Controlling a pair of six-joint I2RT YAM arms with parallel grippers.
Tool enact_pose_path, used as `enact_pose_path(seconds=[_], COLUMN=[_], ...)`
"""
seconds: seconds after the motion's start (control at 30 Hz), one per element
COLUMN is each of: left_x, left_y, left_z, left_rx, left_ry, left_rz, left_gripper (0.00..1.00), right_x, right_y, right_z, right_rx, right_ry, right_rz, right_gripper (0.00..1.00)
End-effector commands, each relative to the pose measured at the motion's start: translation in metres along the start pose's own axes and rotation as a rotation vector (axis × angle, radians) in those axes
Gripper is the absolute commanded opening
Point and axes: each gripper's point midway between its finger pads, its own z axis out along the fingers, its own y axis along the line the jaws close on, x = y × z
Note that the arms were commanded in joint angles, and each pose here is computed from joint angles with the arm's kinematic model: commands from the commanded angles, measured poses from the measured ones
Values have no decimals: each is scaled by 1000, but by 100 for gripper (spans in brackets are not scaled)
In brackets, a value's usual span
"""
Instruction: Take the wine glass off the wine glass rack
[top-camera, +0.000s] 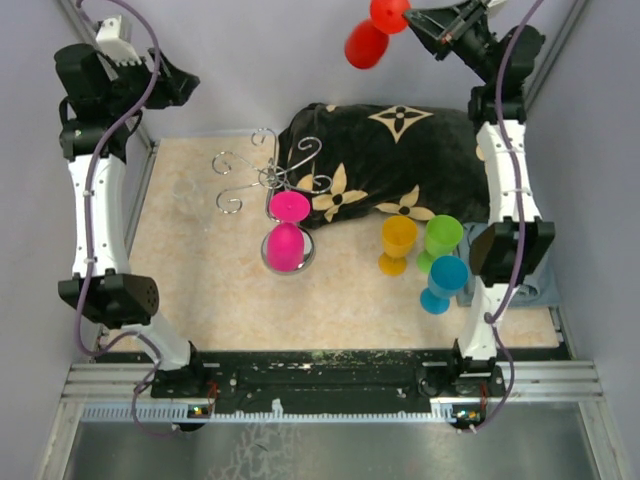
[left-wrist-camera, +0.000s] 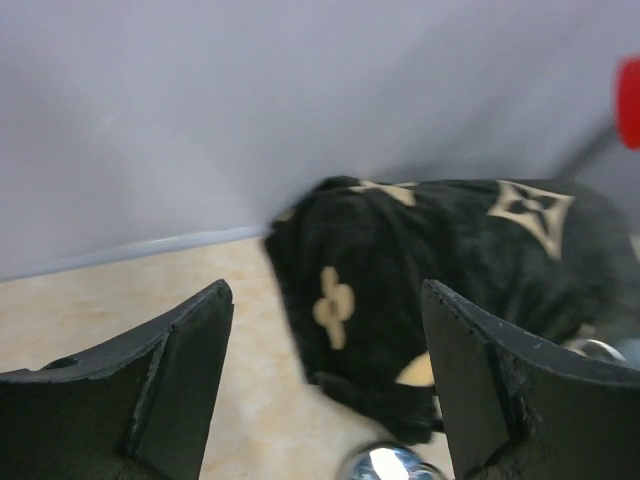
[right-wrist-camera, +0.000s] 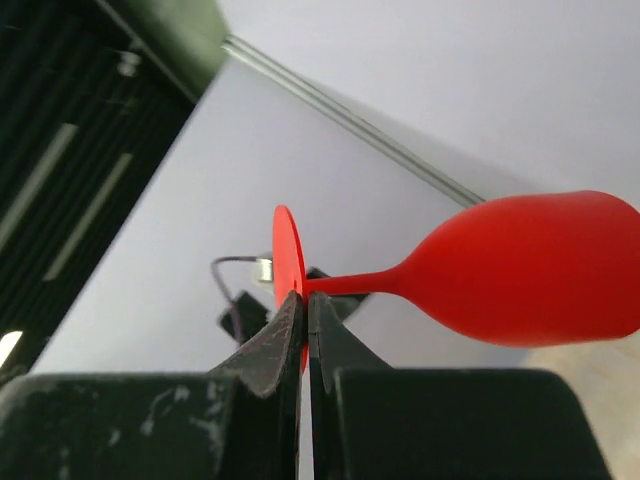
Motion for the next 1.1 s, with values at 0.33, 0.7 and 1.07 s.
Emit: enact_pose_path(seconds=[0.33,0.7,1.07], left_x=[-18,-18,-19], left_y=[-138,-165,-163], left_z=[6,1,13], left_rx=[810,917,918], left_ry=[-22,-26,-41], left_rz=[-438,-402,-388], left_gripper=[92,100,100], right_x=[65,94,115], right_y=[99,105,102], right_z=[34,30,35], right_rx=[-624,-684,-692], right_ry=[70,105,142], right_rz=[210,245,281], right_gripper=[0,0,0])
